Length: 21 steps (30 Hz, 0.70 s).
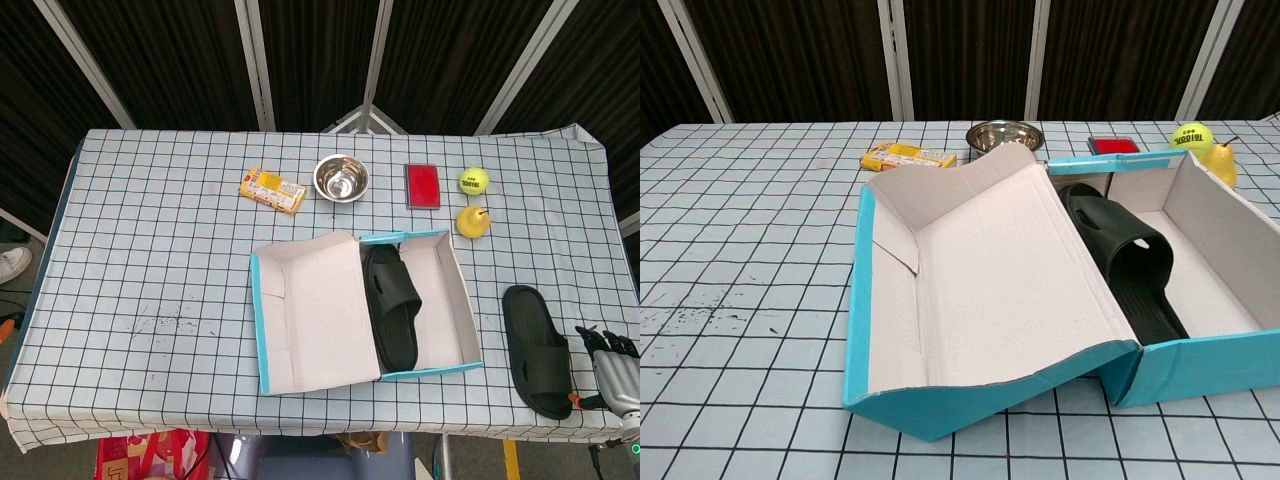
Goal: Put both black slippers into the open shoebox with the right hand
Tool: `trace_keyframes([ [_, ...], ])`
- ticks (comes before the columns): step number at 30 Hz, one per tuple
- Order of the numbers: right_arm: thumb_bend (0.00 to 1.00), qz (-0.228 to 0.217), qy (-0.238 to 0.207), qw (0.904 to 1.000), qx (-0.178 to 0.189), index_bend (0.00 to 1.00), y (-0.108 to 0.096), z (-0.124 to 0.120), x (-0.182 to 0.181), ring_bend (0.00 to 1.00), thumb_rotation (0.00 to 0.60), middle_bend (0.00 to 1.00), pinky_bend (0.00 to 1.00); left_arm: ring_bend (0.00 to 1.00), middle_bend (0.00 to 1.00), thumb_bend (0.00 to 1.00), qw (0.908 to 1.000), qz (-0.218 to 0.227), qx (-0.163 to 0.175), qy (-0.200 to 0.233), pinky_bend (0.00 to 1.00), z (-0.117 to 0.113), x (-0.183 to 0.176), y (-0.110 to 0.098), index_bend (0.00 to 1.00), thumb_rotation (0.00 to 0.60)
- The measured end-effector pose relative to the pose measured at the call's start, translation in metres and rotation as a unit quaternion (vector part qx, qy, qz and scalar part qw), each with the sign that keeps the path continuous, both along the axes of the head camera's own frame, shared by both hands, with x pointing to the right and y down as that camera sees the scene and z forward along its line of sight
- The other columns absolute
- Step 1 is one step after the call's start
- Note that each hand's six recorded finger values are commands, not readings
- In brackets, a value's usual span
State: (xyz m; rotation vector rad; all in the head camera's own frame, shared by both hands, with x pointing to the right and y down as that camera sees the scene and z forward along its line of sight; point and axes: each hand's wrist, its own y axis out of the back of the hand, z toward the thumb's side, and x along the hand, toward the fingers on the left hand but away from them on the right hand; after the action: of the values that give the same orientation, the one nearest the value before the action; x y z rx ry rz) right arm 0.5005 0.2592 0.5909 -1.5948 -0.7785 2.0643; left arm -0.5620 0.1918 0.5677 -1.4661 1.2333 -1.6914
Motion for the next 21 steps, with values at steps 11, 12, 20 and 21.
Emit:
trace_keyframes([
  [11,0.18,0.004,-0.016,0.9999,-0.003,0.09,0.018,0.022,-0.005,0.01,0.600,0.13,0.00,0.00,0.00,0.33,1.0000,0.004,-0.003,-0.001,0.07,0.001,0.002,0.000,0.01,0.600],
  [12,0.18,0.003,-0.017,0.9999,0.000,0.09,0.019,0.024,-0.005,0.01,0.600,0.13,0.00,0.00,0.00,0.33,1.0000,0.004,-0.002,-0.001,0.07,0.001,0.002,0.000,0.01,0.600],
  [20,0.18,-0.020,-0.027,0.9990,0.029,0.09,0.022,0.038,-0.010,0.01,0.600,0.13,0.00,0.00,0.00,0.33,1.0000,0.006,-0.005,-0.003,0.07,0.003,0.004,0.000,0.01,0.600],
  [21,0.18,-0.022,-0.028,0.9988,0.033,0.09,0.022,0.040,-0.010,0.01,0.600,0.13,0.00,0.00,0.00,0.33,1.0000,0.006,-0.006,-0.004,0.07,0.003,0.004,0.000,0.01,0.600],
])
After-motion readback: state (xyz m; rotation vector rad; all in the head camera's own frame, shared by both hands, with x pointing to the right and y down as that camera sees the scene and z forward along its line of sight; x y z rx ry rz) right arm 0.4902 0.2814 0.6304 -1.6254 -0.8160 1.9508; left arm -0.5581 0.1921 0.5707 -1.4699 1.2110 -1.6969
